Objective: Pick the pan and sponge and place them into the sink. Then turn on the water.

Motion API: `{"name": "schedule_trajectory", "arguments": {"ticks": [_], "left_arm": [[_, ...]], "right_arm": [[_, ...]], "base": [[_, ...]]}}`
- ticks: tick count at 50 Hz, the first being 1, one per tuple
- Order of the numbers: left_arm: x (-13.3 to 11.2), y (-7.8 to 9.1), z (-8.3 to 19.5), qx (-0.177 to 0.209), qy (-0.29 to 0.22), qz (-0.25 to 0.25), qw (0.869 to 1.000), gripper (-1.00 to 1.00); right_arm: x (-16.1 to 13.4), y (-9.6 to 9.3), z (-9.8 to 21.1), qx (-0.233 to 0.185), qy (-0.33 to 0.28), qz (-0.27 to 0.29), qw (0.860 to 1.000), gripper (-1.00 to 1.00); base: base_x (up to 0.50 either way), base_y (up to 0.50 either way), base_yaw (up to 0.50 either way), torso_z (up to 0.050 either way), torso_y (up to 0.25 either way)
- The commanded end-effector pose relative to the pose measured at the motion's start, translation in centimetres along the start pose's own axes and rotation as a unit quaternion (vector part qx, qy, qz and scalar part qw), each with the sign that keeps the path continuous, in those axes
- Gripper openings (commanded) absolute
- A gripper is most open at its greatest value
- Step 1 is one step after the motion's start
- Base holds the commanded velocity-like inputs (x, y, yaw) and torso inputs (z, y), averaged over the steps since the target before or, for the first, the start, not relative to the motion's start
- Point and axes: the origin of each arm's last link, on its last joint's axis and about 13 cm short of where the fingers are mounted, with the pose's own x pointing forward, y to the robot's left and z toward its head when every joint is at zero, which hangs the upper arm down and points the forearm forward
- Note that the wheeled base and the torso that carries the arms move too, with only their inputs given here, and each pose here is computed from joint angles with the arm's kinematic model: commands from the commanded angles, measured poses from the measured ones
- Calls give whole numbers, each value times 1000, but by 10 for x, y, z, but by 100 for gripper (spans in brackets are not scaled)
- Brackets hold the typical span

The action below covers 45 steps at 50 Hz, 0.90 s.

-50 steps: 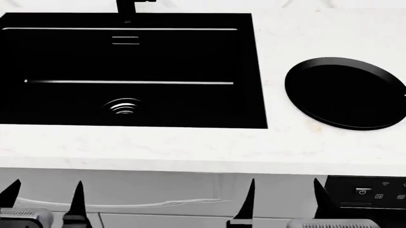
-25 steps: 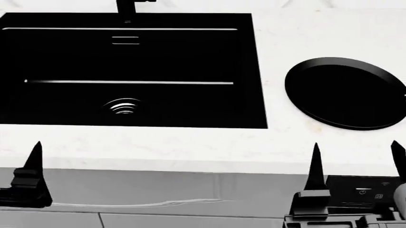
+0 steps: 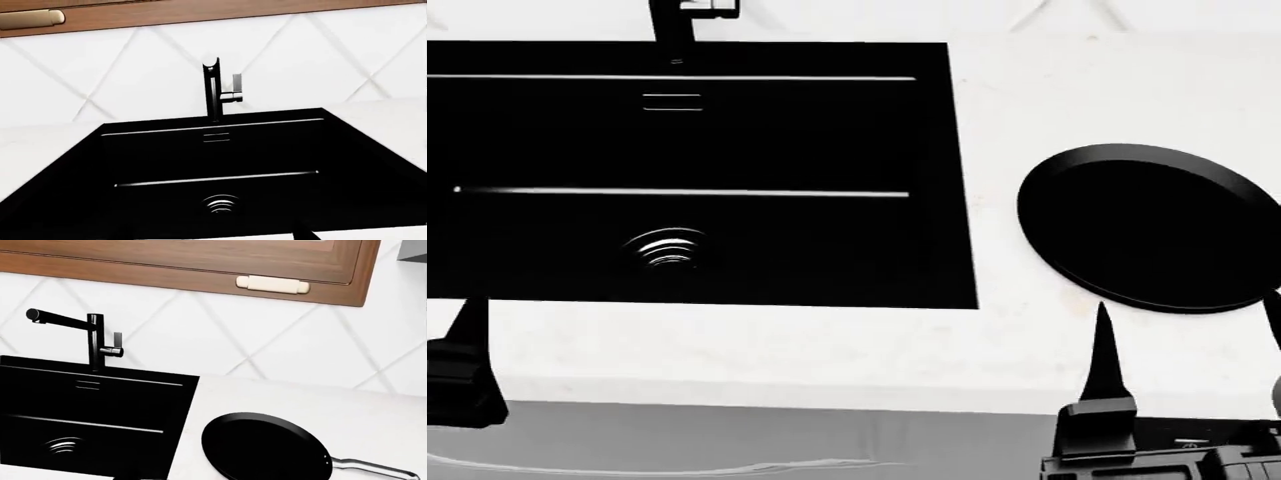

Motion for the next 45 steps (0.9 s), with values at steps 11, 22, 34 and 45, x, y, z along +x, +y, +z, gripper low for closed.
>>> {"name": "schedule_trajectory", "arguments": {"ticks": [11, 22, 34, 45], "left_arm": [[-5, 2, 9, 3, -18, -2, 1000, 100], [-4, 3, 7, 2, -16, -2, 1000, 100], [-5, 2, 7, 3, -19, 1, 1000, 100], [-5, 5, 7, 3, -21, 2, 1000, 100]], "right_arm": [[-4, -3, 5, 3, -1, -15, 1000, 100], [0, -2, 5, 4, -1, -11, 1000, 100], [0, -1, 4, 4, 0, -10, 1000, 100], [1, -1, 5, 5, 0, -10, 1000, 100]], "base": [[60, -461, 0, 0, 0], [55, -365, 0, 0, 0], [111, -342, 0, 0, 0], [196, -397, 0, 0, 0]]}}
